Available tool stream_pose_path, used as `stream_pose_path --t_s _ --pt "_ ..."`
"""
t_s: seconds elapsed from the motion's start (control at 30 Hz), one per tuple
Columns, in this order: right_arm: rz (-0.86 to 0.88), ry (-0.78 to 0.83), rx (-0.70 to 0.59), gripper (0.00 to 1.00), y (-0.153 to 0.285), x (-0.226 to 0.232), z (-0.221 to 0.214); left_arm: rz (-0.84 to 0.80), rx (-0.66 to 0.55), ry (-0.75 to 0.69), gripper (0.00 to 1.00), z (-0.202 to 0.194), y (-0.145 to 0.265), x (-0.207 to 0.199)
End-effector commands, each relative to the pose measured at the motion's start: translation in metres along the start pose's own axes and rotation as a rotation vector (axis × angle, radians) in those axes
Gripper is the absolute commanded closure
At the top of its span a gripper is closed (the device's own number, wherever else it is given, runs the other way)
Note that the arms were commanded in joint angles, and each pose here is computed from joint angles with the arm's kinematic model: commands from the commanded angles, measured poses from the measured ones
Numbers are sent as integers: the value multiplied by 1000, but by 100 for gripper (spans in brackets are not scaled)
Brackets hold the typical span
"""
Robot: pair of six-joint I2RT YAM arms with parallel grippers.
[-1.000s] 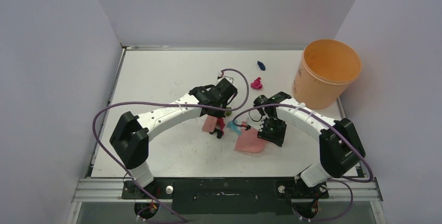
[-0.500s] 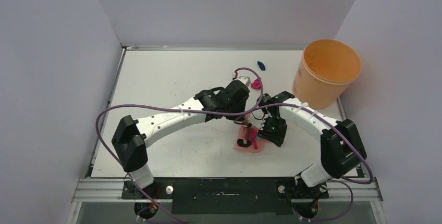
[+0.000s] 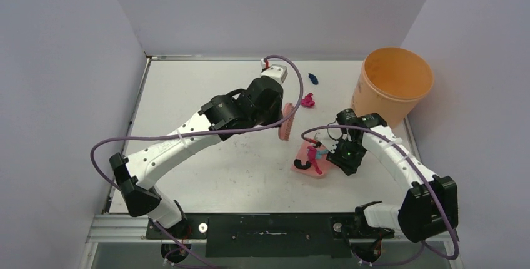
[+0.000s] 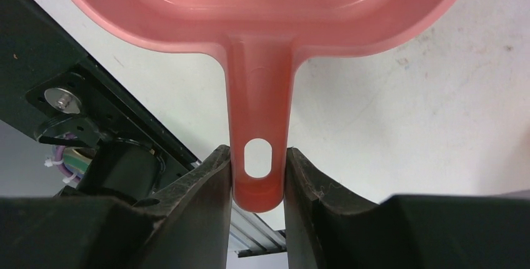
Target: Sweep away the paper scraps from the table
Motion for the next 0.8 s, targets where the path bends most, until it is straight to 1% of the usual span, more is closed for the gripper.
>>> stream_pose_path --t_s 0.0,0.13,0.27,0.47,0.63,0.77 --pt "-17 -8 -53 95 19 6 -14 123 -21 -113 100 13 -7 9" --pt "-34 -44 -19 95 32 7 -46 150 5 -163 100 12 -22 8" --pt "-33 -80 57 95 34 9 -87 139 25 -166 100 7 -40 6" --pt "22 -188 120 95 28 15 -141 78 70 -221 100 -4 -84 -7" --pt "65 -259 131 95 19 9 -166 51 114 -285 100 -10 -128 -22" --pt "89 -245 129 94 15 8 -167 5 151 -298 100 -16 -157 -38"
Point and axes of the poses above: each gripper's point midway between its finger pads, its own y axis back along the fingers, its own x axis along the line the jaws close on, z = x × y, the point moved 7 cm from there along y, back along the fingers, and after that the axes turned 10 degrees about y, right-handed, at the moved point
